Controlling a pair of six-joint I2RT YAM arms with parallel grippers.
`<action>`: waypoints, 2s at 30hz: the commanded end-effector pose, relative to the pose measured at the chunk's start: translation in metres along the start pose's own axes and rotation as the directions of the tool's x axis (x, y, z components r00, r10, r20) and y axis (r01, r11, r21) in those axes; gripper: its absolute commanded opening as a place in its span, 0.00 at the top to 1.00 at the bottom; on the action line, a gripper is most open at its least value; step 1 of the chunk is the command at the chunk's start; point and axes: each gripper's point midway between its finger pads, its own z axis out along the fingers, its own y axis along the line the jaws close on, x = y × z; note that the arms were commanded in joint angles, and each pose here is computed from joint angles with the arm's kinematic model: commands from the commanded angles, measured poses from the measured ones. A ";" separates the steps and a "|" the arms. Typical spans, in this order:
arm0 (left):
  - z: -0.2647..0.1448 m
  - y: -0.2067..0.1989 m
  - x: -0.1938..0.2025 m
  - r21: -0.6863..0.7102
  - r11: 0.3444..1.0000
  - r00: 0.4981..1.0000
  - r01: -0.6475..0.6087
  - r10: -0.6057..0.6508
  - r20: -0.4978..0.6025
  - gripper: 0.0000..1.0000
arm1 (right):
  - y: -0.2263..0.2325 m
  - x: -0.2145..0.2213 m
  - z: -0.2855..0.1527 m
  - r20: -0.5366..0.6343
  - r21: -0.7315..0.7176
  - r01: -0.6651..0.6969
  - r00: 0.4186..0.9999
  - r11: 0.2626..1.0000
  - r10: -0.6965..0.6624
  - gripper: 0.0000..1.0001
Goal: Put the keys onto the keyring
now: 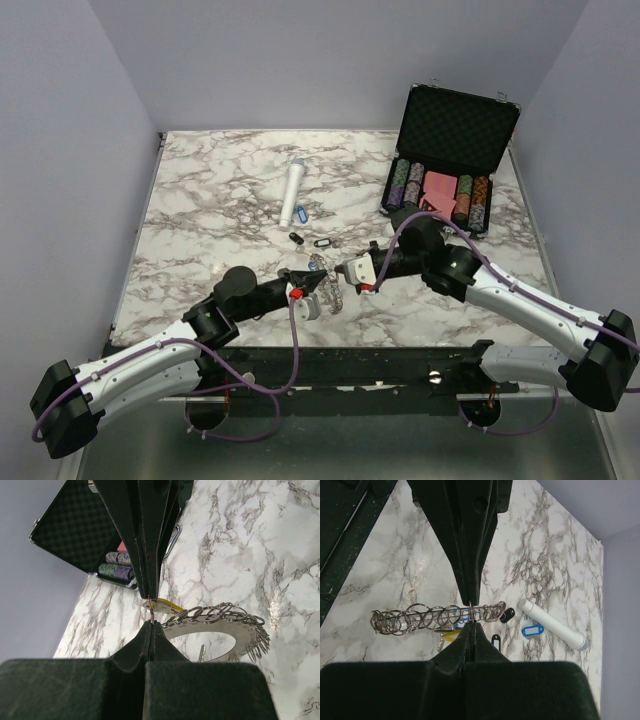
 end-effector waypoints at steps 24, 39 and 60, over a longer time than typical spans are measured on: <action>-0.002 0.021 -0.040 -0.059 0.998 0.992 -0.013 0.020 0.127 1.00 | -0.008 -0.019 0.007 0.063 0.008 0.000 0.998 1.000 -0.001 1.00; -0.001 0.019 -0.037 -0.043 0.999 0.994 0.002 0.003 0.112 1.00 | -0.011 -0.024 0.006 0.077 0.014 -0.007 0.997 1.000 0.006 1.00; -0.001 0.021 -0.038 -0.046 0.998 0.994 0.040 -0.035 0.106 1.00 | -0.012 -0.026 0.007 0.090 0.014 -0.001 0.996 1.000 0.000 1.00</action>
